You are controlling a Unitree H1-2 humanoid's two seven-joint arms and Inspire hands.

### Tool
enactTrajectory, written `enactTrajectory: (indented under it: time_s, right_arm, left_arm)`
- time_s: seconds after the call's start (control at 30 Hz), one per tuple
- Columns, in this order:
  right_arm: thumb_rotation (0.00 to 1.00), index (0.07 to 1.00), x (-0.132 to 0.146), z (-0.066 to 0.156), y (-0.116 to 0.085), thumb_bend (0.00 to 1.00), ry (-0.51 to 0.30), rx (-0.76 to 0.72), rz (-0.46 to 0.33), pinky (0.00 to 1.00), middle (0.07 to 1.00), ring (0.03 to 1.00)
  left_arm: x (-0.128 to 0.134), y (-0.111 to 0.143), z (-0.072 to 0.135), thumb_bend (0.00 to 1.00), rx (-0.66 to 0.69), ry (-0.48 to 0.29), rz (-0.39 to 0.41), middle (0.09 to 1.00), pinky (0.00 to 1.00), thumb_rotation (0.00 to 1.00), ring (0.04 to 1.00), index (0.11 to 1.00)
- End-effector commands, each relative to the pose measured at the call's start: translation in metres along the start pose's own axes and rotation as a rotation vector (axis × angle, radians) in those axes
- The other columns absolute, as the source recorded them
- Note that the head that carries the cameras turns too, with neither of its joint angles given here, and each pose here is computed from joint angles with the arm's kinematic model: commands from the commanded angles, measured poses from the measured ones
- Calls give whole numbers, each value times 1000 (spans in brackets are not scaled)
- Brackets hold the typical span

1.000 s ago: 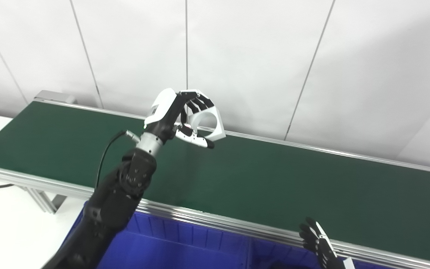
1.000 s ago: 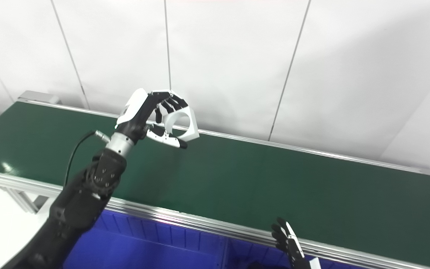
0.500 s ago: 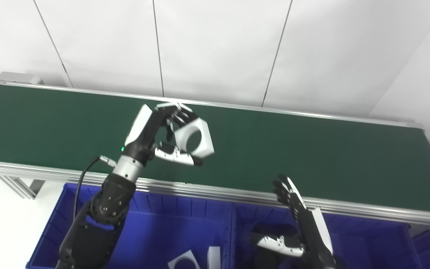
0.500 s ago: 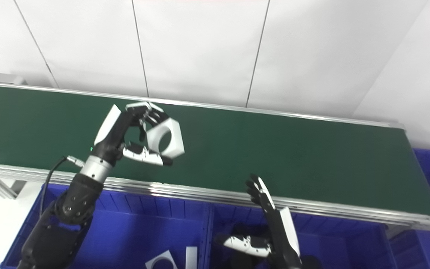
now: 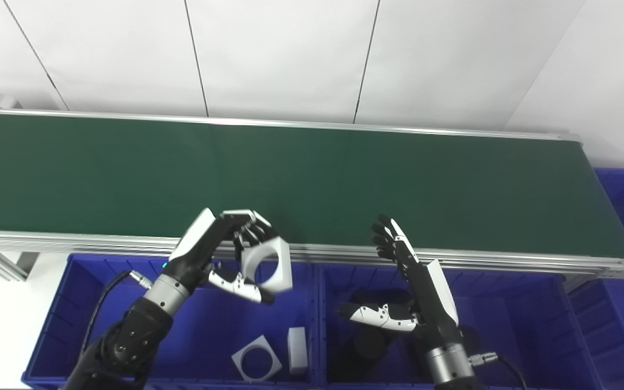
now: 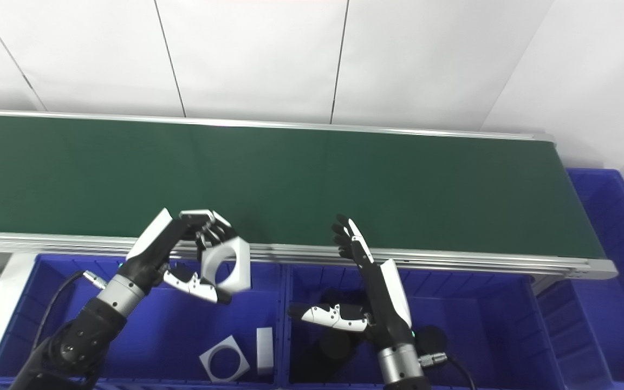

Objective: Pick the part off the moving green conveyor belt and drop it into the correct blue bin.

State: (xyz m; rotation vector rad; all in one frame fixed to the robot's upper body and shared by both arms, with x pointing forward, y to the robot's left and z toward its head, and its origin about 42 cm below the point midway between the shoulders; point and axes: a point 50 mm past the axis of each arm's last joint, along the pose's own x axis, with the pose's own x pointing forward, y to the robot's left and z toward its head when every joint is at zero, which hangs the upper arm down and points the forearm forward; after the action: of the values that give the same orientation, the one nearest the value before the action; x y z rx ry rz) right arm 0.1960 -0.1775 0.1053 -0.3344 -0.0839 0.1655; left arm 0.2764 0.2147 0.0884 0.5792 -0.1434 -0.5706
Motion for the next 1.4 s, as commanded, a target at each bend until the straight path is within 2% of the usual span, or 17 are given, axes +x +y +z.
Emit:
enactTrajectory:
  time_s: [0.0,0.1,0.17,0.37,0.43,0.57,0.6,0.67,0.73,0.8,0.83,0.93,1.0,1.07,1.17,1.27,1.37]
  right_arm:
    - [302,962,2,11,-2,903,-34,5,-27,815,906,871]
    - [312,961,2,11,-2,905,-28,-5,-30,813,905,875]
    - [321,959,1,11,-3,903,-26,-14,-31,811,905,876]
    - [317,961,-1,11,-3,894,-16,-12,-27,821,907,882]
    - [316,960,-1,11,-3,893,-14,-14,-27,818,910,882]
    - [317,960,-3,10,-3,893,-8,-17,-27,824,910,881]
    - [315,961,-3,11,-3,892,-6,-16,-27,829,908,883]
    - [311,962,-4,11,-3,892,-3,-13,-26,838,907,886]
    - [304,964,-5,11,-3,892,-1,-15,-24,846,907,886]
    - [304,966,-5,11,-3,893,-2,-21,-24,845,907,885]
    - [304,966,-5,12,-2,893,-2,-25,-24,842,907,884]
    - [301,968,-6,12,-2,891,-4,-30,-22,839,909,887]
    - [296,968,-7,13,-1,891,-2,-34,-19,842,911,890]
    - [298,974,-8,13,-1,890,1,-37,-15,852,917,895]
    - [302,978,-9,13,-1,902,2,-39,-13,854,920,895]
    - [300,982,-11,13,-2,910,1,-24,-9,855,926,897]
    - [306,984,-13,13,-3,917,2,-28,1,851,928,896]
  left_arm:
    - [0,5,5,489,47,12,-46,454,252,0,352,524]
    - [0,2,5,493,99,84,-107,478,223,0,378,499]
    - [1,1,5,490,114,129,-138,459,244,0,361,516]
    - [3,-2,5,490,163,213,-183,456,279,0,360,528]
    - [4,-3,5,491,189,251,-209,467,333,0,374,537]
    - [6,-6,7,494,250,341,-273,508,501,0,413,537]
    - [6,-6,8,530,269,367,-288,647,580,0,585,669]
    - [7,-7,10,567,317,419,-328,807,696,10,782,820]
    - [8,-8,10,634,332,452,-365,922,790,125,906,930]
    - [7,-6,12,747,325,465,-388,987,881,221,985,989]
    - [7,-5,12,822,322,468,-397,996,962,269,995,997]
    - [4,-1,15,901,288,457,-419,1000,992,336,1000,1000]
    - [1,3,14,972,209,433,-411,1000,999,379,1000,1000]
    - [-4,7,14,996,102,410,-395,1000,1000,397,1000,1000]
    - [-11,11,15,1000,-34,319,-361,1000,971,404,1000,1000]
    - [-21,11,18,1000,-223,182,-295,1000,938,384,1000,1000]
    - [-30,6,19,1000,-323,96,-218,1000,925,403,996,981]
